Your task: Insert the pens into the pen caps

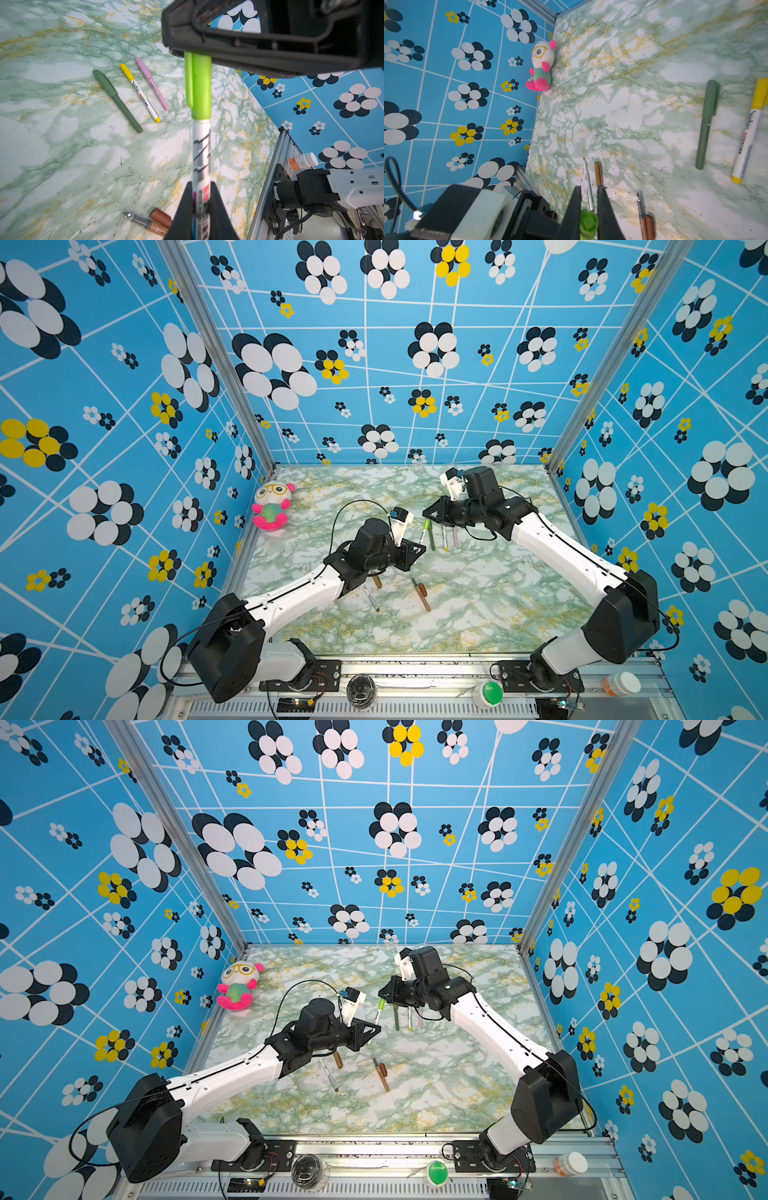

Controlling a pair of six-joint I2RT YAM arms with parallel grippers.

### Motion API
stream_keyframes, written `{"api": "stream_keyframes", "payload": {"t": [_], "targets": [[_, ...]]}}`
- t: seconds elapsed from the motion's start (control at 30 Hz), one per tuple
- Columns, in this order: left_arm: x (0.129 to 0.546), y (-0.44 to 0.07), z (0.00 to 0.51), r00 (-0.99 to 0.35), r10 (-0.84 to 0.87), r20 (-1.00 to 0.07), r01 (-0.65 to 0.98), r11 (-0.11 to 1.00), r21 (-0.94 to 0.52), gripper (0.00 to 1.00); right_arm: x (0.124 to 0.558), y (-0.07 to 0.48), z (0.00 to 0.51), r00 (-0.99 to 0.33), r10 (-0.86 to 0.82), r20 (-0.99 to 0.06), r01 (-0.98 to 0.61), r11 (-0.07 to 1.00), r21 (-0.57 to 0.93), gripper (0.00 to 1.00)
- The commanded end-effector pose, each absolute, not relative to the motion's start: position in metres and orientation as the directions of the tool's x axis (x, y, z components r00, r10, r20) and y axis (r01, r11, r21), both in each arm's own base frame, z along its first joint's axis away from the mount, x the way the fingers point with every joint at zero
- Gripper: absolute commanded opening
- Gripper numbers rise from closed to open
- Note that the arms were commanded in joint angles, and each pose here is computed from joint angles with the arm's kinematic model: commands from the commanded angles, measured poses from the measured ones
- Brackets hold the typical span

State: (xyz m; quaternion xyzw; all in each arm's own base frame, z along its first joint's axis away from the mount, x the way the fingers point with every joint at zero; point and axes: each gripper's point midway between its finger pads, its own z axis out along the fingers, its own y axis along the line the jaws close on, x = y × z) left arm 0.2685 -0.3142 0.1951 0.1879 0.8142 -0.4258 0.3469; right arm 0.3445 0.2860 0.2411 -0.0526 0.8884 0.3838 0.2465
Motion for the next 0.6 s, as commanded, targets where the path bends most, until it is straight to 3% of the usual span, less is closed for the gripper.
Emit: {"api": "stream_keyframes", "payload": {"t": [0.0, 0.57], "targets": [[0.288, -0.319, 0.237, -0.600, -0.086, -0.796, 0.642, 0.543, -0.542, 0.00, 0.324, 0.296, 0.212, -0.915, 0.032, -0.401, -0.263, 0.706, 0.657, 0.04], [0.340, -0.289, 0.300, -0.347, -0.271, -0.898, 0.640, 0.631, -0.438, 0.00, 0.300, 0.314, 0.169, -0.954, 0.011, -0.301, -0.206, 0.705, 0.678, 0.00]]}}
